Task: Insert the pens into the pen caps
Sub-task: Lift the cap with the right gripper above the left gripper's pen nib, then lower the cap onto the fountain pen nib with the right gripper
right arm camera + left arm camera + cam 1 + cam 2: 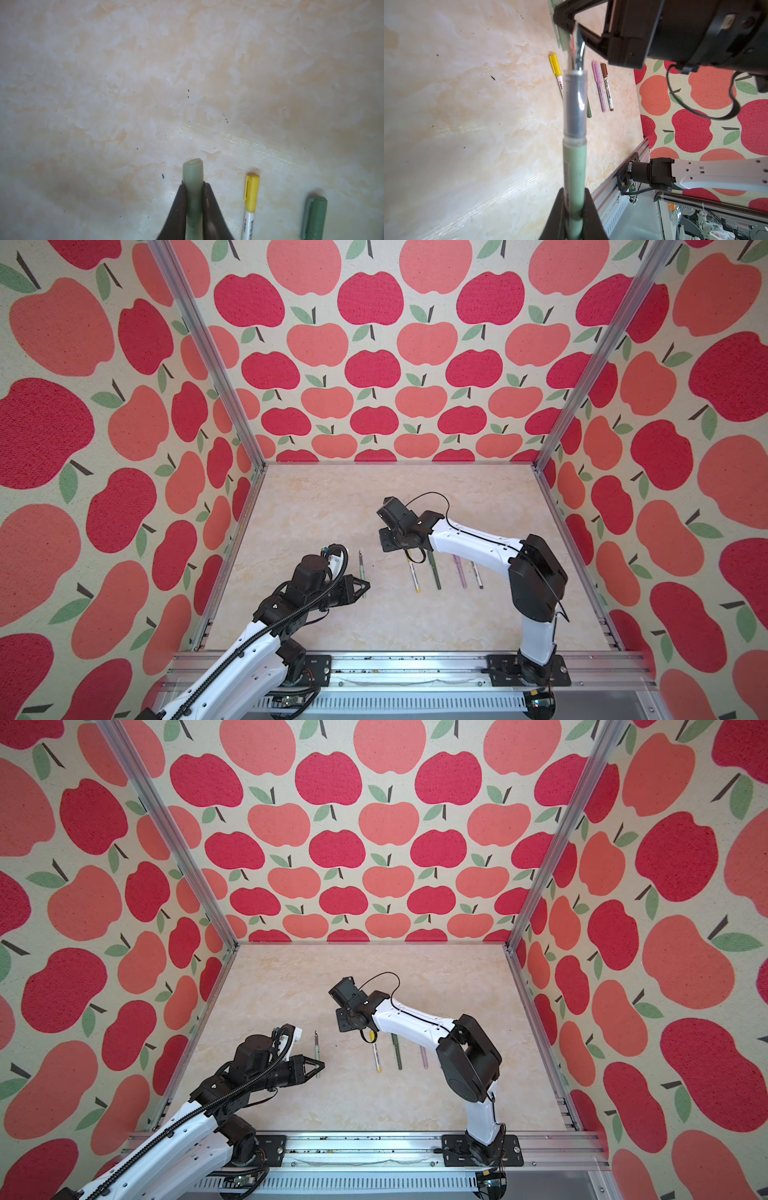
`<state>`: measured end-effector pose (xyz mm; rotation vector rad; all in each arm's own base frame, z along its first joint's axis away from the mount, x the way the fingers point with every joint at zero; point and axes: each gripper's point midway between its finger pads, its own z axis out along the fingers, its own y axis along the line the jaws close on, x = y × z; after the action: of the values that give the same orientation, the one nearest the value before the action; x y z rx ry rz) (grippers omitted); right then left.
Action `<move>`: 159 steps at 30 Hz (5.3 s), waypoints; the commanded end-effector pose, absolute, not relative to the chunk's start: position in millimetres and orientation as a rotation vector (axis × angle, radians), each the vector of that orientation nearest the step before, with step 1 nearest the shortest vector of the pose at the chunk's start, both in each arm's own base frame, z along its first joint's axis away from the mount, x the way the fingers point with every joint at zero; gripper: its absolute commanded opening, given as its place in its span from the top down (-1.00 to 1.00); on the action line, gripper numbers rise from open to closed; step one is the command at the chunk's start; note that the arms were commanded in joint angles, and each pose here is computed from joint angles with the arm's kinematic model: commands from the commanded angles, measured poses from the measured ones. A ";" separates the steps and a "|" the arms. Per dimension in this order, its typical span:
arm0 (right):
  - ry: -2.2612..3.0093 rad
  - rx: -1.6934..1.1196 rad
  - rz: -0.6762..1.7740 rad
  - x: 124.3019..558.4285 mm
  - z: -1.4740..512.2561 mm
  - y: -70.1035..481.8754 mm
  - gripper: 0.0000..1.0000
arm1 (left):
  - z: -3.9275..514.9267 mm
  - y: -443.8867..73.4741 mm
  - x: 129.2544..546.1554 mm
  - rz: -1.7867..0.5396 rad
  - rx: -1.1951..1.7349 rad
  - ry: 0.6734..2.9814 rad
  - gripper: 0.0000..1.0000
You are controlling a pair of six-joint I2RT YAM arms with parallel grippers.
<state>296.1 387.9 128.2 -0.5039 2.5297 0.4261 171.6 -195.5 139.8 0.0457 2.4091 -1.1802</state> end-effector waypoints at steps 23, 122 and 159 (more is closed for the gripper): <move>2.347 -0.268 1.025 279.0 222.3 404.2 0.91 | 154.9 -237.4 196.6 -1.230 0.140 2.313 1.00; 2.352 -0.324 1.038 278.9 207.1 412.6 0.93 | 151.4 -240.5 199.0 -1.213 0.140 2.310 1.00; 2.336 -0.370 1.046 257.0 217.5 416.0 0.93 | 152.5 -238.8 200.7 -1.195 0.132 2.300 1.00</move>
<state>262.9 421.0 205.1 -0.3608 2.3530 1.0489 196.8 -237.9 142.6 0.1334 2.3393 -1.1952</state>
